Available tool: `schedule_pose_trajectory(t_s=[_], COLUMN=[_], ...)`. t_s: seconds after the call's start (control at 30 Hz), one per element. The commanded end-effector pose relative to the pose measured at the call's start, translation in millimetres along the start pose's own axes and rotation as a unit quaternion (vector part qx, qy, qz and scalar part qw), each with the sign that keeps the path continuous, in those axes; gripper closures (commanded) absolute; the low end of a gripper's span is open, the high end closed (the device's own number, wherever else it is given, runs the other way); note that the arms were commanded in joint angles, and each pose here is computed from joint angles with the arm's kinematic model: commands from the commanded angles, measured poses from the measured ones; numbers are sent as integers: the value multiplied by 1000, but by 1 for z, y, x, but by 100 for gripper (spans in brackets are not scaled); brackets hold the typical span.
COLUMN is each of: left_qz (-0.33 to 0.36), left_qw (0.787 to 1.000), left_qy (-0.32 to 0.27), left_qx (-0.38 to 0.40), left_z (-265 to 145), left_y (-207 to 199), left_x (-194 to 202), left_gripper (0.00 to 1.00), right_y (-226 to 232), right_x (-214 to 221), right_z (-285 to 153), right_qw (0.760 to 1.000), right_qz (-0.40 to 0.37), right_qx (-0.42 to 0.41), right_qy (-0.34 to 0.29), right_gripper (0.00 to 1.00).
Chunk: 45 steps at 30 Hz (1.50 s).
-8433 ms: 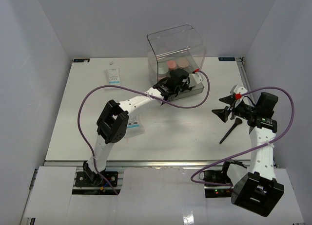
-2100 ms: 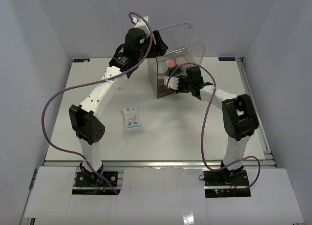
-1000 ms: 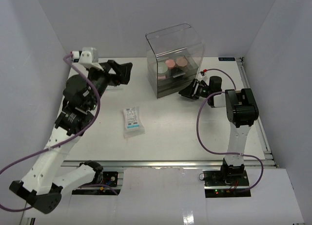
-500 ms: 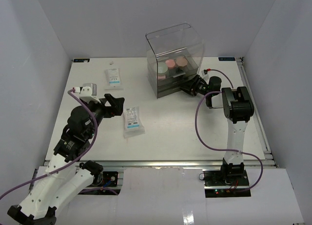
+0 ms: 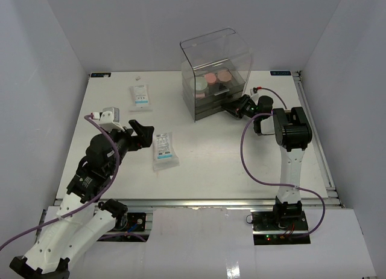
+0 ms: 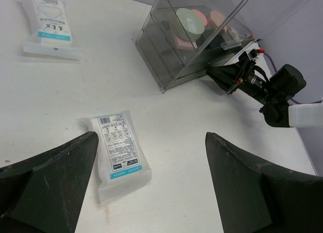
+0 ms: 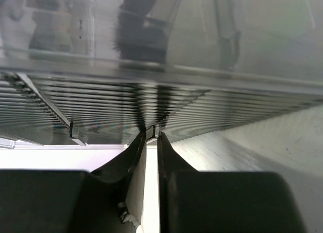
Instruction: Organize the makeup
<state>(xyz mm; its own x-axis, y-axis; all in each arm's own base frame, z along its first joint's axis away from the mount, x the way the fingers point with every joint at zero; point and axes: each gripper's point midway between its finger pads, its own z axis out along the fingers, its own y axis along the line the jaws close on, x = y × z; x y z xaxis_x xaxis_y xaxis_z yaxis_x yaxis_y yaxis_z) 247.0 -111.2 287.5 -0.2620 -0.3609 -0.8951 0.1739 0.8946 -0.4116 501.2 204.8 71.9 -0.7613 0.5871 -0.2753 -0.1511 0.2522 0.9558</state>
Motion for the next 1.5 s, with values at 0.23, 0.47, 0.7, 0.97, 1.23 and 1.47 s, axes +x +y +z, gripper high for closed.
schedule_pose_trajectory(t_s=[0.23, 0.47, 0.7, 0.97, 1.23, 1.47], left_qz=[-10, -25, -27, -10, 11, 15], left_qw=[992, 982, 974, 969, 967, 965], left_qy=[115, 179, 211, 229, 239, 245], left_qx=[-49, -57, -72, -93, -93, -89], left_z=[16, 21, 25, 43, 59, 60], left_y=[18, 22, 28, 35, 35, 34], left_x=[58, 96, 116, 128, 132, 134], left_gripper=[2, 2, 2, 2, 2, 2], right_y=[0, -8, -8, -10, 1, 31], right_x=[3, 29, 38, 39, 38, 56], right_z=[-48, -96, -107, -119, -124, -154], right_qw=[999, 999, 999, 999, 998, 994], right_qz=[-38, -40, -42, -37, -55, -77], right_qx=[-4, 17, 25, 32, 0, -19], right_qy=[-29, -12, -10, -16, 20, 72], right_gripper=[92, 92, 91, 81, 10, 10])
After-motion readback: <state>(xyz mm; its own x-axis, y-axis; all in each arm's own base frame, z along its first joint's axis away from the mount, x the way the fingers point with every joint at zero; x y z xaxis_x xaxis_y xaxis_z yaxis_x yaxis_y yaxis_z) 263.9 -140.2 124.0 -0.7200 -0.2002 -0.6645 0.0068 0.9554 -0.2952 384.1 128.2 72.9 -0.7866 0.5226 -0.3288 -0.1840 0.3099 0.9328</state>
